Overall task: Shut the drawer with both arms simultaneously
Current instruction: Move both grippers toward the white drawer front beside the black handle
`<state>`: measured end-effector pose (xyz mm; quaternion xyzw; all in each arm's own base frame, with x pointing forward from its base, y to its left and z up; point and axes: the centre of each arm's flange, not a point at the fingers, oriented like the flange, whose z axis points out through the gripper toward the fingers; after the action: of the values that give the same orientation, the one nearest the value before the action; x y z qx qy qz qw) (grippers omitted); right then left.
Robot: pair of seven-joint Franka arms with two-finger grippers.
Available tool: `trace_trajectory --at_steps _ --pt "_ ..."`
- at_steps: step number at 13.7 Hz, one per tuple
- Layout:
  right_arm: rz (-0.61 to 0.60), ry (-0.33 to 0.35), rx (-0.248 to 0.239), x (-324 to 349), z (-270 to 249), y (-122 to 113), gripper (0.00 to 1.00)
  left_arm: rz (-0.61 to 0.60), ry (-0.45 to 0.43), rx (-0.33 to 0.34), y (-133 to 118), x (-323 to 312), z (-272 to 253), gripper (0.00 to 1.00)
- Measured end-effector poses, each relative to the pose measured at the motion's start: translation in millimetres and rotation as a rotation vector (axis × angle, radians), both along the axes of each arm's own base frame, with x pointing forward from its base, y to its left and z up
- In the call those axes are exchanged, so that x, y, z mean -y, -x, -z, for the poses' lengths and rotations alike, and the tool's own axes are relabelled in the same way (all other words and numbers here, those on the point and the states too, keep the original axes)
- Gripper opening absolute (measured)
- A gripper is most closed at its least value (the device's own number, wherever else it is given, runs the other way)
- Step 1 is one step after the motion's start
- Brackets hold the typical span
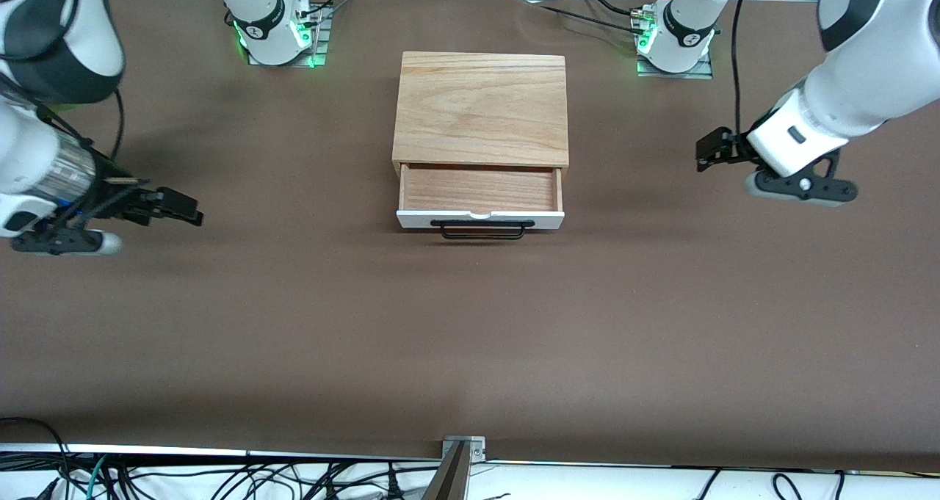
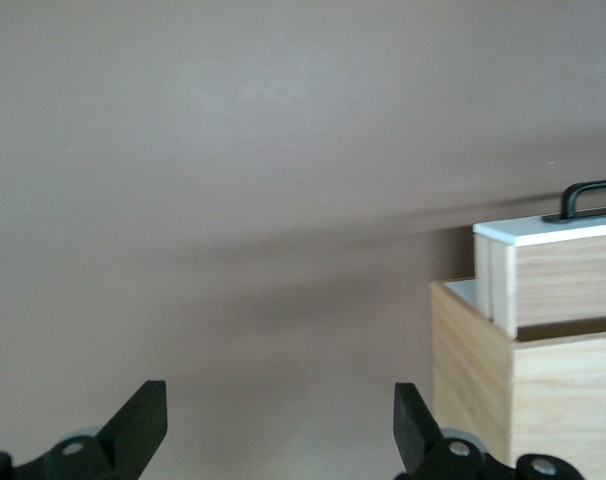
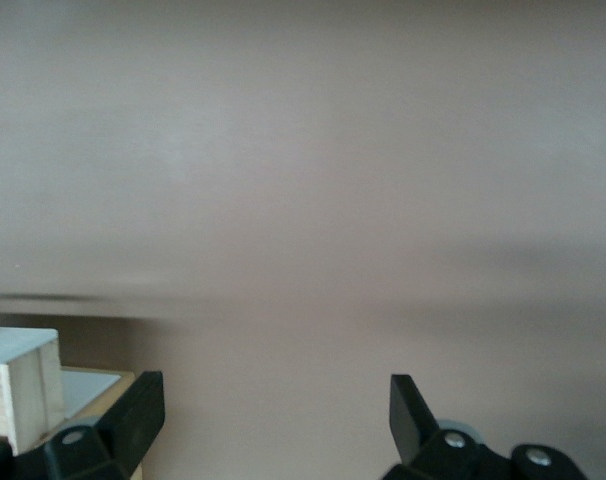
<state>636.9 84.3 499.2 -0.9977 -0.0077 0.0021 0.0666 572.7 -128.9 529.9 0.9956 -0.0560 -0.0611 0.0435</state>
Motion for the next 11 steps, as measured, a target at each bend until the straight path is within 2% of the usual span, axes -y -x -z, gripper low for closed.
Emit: trace_trajectory --at_steps 3,7,11 --pt "-0.086 -0.019 0.031 -75.9 40.0 -9.0 1.00 0.036 0.070 0.029 -22.1 47.3 43.1 1.00" --pt "-0.105 -0.105 0.067 -135.8 90.4 -18.3 1.00 0.024 0.159 0.061 -46.6 86.1 101.4 1.00" --pt "-0.138 -0.147 0.083 -190.2 128.1 -12.4 1.00 -0.027 0.259 0.043 -58.3 117.7 159.5 1.00"
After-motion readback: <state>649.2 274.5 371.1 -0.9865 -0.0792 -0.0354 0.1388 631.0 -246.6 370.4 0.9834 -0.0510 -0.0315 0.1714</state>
